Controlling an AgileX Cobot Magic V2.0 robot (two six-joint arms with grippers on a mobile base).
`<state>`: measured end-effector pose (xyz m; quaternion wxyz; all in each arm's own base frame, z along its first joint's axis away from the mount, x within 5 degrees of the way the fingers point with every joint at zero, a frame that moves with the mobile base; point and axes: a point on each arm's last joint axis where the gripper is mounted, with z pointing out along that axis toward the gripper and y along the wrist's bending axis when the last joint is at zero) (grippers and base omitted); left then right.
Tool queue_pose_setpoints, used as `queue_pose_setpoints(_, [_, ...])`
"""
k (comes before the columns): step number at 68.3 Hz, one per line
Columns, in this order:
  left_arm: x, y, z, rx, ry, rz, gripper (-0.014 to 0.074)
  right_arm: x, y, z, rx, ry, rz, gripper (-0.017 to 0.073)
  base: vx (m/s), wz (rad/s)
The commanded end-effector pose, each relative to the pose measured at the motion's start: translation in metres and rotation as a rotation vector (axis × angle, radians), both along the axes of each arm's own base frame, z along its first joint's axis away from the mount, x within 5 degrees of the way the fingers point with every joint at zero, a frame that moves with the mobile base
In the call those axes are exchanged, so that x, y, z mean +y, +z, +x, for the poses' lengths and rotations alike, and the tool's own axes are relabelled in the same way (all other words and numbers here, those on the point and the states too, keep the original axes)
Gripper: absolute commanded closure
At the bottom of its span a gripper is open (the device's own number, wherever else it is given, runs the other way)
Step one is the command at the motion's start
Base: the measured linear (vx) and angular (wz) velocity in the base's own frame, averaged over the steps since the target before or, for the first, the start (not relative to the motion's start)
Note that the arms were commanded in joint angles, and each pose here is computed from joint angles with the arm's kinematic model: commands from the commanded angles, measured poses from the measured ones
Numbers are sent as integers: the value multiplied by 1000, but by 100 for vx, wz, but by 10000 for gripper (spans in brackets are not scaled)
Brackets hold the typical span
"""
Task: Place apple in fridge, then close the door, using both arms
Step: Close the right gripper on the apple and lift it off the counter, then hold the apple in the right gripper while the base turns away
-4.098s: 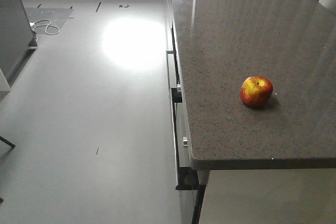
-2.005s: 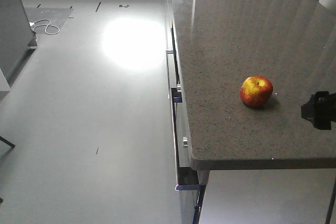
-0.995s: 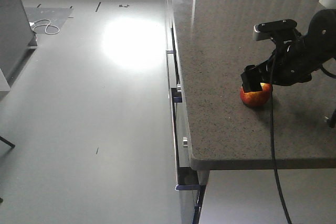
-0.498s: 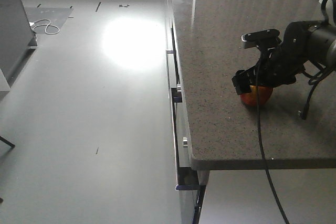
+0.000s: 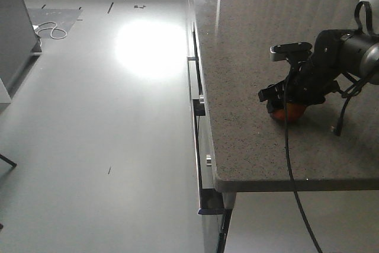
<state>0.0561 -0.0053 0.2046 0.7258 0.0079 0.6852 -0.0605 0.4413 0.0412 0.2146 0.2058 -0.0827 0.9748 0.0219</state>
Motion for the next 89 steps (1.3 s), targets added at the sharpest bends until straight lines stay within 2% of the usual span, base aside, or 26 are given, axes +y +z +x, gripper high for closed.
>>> queue_pose_setpoints(1, [0,13,-3,-100,-8,-26,600,-2,50,-6,-130,-38,32,160,0,0])
queue_pose_setpoints(14, [0,13,-3,-100,-8,-26,600,-3,85,-27,-129,-104,72,219,0,0])
queue_pose_setpoints(26, [0,13,-3,-100,-8,-26,600,-2,112,-62,-128,-92,103,259,0,0])
queue_pose_setpoints(44, [0,13,-3,-100,-8,-26,600,-2,120,-139,-131,-24,150,295,0,0])
queue_pose_setpoints(50, [0,13,-3,-100,-8,-26,600,-1,123,-166,-154,43,160,302,0,0])
queue_pose_setpoints(59, [0,13,-3,-100,-8,-26,600,7,134,-201,-237,126,234,305,0,0])
queue_pose_setpoints(65, [0,13,-3,-100,-8,-26,600,23,138,-227,-280,273,248,305,0,0])
queue_pose_setpoints(71, [0,13,-3,-100,-8,-26,600,40,138,-249,-300,431,235,305,0,0])
queue_pose_setpoints(77, [0,13,-3,-100,-8,-26,600,54,133,-268,-287,542,217,305,0,0])
queue_pose_setpoints(84, [0,13,-3,-100,-8,-26,600,62,125,-286,-274,646,161,305,0,0])
queue_pose_setpoints(89, [0,13,-3,-100,-8,-26,600,63,121,-297,-280,684,146,305,0,0])
